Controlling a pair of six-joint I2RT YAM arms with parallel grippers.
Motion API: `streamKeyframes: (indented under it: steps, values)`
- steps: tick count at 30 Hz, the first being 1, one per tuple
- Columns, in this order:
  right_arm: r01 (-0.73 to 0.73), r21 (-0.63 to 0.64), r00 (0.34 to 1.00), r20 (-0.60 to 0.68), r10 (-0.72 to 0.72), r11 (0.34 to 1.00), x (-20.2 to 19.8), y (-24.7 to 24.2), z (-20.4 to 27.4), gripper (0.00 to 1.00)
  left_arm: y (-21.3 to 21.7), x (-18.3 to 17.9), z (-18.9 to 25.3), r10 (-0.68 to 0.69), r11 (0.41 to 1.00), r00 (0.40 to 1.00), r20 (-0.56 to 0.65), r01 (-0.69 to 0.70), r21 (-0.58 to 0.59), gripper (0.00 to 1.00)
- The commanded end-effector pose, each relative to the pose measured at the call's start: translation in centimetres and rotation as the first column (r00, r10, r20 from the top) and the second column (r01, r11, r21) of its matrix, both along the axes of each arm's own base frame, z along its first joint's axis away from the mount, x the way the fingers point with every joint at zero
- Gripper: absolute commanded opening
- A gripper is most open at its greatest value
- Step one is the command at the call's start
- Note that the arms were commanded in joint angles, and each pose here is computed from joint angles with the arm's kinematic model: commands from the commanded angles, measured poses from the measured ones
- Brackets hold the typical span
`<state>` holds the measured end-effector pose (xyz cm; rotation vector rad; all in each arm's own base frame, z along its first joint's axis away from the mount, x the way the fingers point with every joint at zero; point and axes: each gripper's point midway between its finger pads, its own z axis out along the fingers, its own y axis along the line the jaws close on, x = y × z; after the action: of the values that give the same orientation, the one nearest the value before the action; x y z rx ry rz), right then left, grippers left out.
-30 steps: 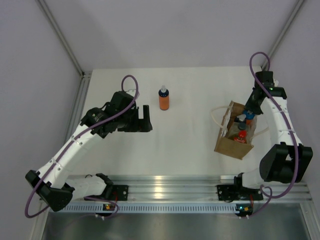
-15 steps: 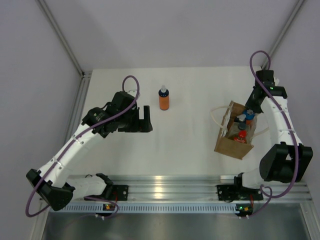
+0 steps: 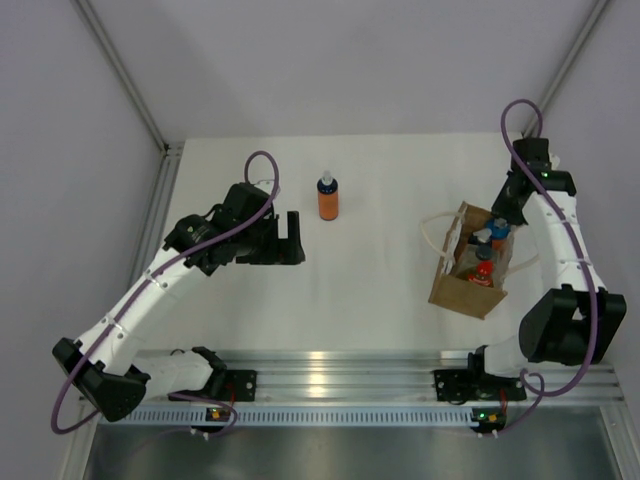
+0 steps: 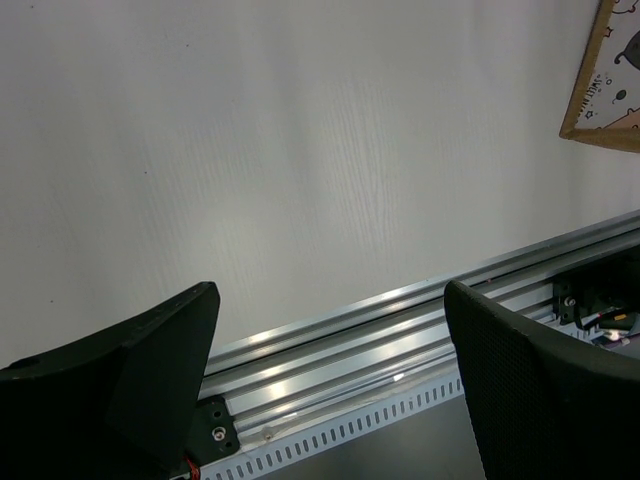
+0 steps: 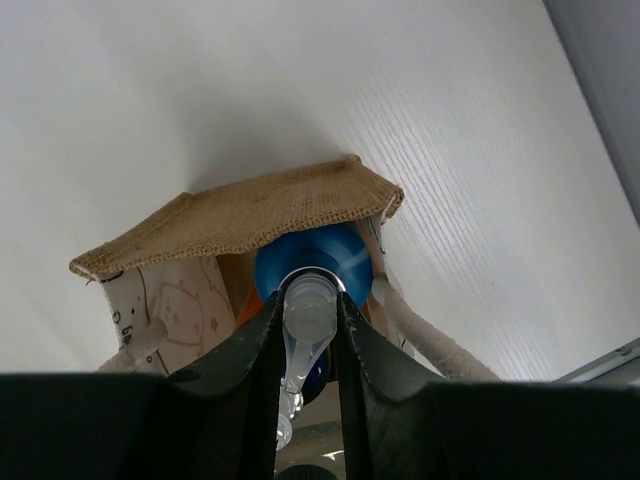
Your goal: Take the personal care products out of the canvas bag
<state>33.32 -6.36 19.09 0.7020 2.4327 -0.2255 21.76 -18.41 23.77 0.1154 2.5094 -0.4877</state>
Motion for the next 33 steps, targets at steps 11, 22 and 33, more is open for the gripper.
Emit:
streamKeyframes:
  steps: [11, 22, 33]
  values:
    - [-0.022, -0.072, 0.958, 0.283, 0.041, 0.997, 0.8, 0.0, 13.4, 0.00, -0.3, 0.9, 0.9, 0.006, 1.000, 0.999, 0.053, -0.005, -0.014, 0.98]
    - [-0.119, -0.126, 0.919, 0.361, 0.157, 0.985, 1.1, 2.2, 21.6, 0.00, -0.3, 0.9, 1.0, 0.007, 1.000, 0.999, 0.054, -0.006, -0.013, 0.98]
    - [-0.422, -0.156, 0.768, 0.463, 0.443, 0.893, 5.2, 11.5, 24.2, 0.00, -0.1, 0.8, 1.2, 0.009, 1.000, 0.998, 0.062, -0.008, -0.017, 0.98]
